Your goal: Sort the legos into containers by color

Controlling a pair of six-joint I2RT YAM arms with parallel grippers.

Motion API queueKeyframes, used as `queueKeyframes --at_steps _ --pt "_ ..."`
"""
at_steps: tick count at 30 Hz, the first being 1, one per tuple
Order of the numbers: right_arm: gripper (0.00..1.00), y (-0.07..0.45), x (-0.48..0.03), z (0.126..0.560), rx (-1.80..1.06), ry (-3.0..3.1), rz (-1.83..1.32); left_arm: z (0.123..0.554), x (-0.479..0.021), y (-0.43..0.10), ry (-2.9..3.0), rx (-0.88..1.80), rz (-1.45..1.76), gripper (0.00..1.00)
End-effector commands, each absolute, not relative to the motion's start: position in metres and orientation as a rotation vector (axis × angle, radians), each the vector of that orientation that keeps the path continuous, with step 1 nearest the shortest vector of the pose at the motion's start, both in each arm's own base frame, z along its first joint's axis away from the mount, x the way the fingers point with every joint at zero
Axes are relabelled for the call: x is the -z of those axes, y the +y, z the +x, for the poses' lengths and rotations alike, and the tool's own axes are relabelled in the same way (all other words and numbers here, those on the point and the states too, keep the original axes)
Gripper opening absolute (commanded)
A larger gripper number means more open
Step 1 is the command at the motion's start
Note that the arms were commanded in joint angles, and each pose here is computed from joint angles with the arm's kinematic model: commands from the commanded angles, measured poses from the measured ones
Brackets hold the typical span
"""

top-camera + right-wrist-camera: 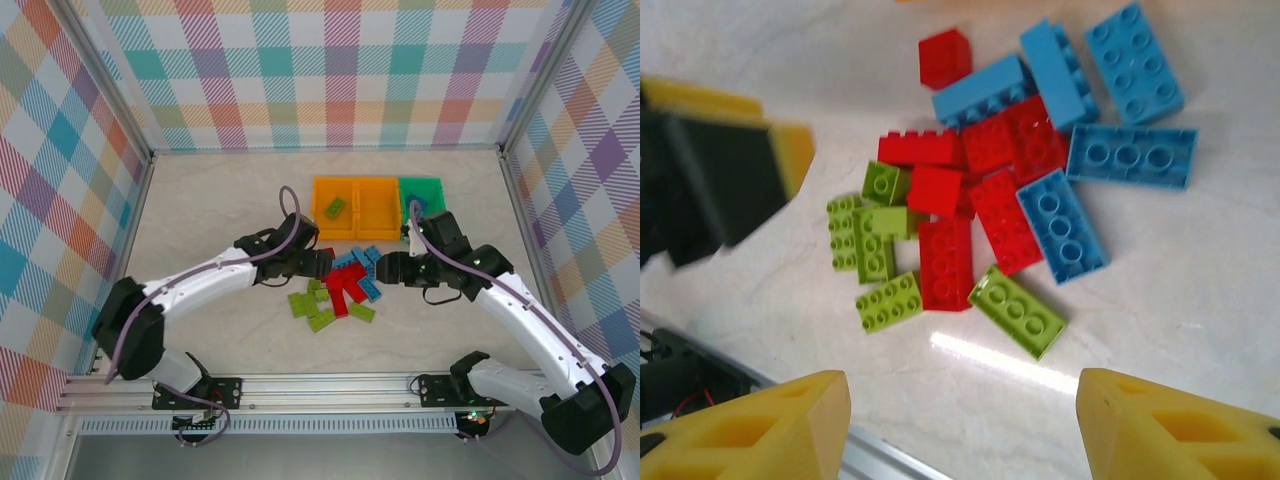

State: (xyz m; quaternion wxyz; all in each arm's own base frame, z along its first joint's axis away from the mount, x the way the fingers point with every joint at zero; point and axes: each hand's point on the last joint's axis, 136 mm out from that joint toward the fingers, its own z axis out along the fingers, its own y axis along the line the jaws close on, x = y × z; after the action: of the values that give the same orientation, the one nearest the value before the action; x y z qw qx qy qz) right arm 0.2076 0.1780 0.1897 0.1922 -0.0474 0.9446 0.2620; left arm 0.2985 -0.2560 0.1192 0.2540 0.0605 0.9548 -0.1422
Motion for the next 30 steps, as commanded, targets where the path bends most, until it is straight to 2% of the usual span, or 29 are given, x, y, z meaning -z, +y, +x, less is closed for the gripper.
queueKeyframes --at_steps 1,10,16,21,24,30 --pt "0.63 0.176 -0.187 0.195 -0.720 2.696 -0.096 0.332 -0.121 -0.267 2.564 0.451 -0.089 0.79" --pt "0.67 0.175 -0.185 0.197 -0.688 2.703 -0.107 0.367 -0.069 -0.286 2.663 0.333 -0.216 0.79" --pt "0.68 0.173 -0.185 0.196 -0.681 2.698 -0.101 0.374 -0.044 -0.290 2.712 0.344 -0.224 0.71" --pt "0.69 0.171 -0.183 0.195 -0.665 2.704 -0.097 0.378 -0.034 -0.295 2.713 0.366 -0.208 0.70" --pt "0.70 0.172 -0.184 0.195 -0.675 2.703 -0.098 0.377 -0.028 -0.291 2.727 0.337 -0.216 0.60" --pt "0.70 0.170 -0.189 0.197 -0.673 2.667 -0.086 0.368 -0.026 -0.283 2.738 0.321 -0.216 0.29"
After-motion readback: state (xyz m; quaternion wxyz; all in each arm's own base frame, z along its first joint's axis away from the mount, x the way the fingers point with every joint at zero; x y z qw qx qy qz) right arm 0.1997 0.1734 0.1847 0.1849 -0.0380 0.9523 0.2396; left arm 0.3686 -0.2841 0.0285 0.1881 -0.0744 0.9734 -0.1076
